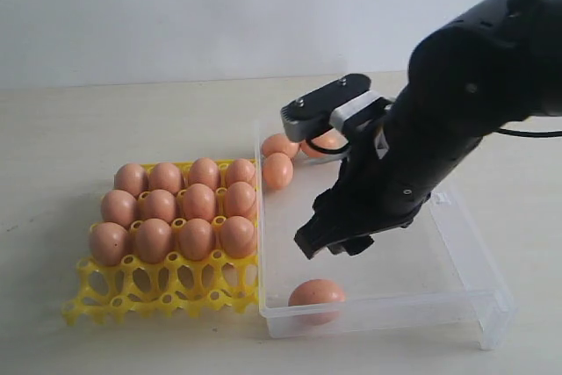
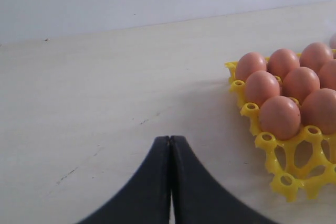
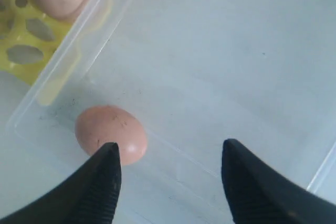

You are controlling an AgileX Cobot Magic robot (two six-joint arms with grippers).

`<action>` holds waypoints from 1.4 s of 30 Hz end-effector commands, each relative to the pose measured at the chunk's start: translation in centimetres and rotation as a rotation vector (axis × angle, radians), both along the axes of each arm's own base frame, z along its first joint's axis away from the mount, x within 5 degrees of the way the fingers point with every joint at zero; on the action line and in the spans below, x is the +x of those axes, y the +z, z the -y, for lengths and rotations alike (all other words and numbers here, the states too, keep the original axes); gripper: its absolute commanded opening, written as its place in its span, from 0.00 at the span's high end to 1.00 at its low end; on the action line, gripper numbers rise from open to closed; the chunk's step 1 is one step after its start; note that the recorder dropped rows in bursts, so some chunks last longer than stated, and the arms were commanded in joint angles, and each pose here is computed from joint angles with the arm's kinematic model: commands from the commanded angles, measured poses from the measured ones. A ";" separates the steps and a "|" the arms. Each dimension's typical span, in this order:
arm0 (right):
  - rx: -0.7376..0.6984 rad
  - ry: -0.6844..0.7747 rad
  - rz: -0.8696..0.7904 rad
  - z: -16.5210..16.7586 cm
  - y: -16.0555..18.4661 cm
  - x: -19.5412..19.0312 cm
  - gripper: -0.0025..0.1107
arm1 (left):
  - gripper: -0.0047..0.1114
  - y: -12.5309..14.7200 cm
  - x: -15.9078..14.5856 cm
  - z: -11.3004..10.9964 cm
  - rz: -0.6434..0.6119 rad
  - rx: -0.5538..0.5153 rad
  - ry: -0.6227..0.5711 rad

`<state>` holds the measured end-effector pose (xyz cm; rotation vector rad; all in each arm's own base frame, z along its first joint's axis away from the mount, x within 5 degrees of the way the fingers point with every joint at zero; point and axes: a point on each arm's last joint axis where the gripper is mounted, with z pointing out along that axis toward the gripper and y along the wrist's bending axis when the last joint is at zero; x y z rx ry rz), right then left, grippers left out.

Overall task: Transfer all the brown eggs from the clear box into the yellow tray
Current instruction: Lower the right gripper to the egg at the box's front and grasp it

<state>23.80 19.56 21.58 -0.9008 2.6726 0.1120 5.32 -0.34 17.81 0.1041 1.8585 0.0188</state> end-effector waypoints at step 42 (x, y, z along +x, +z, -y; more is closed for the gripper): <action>-0.154 0.752 -0.155 -4.0 -5.0 2.3 0.56 | 0.96 0.3 0.0 0.0 0.018 -0.007 0.000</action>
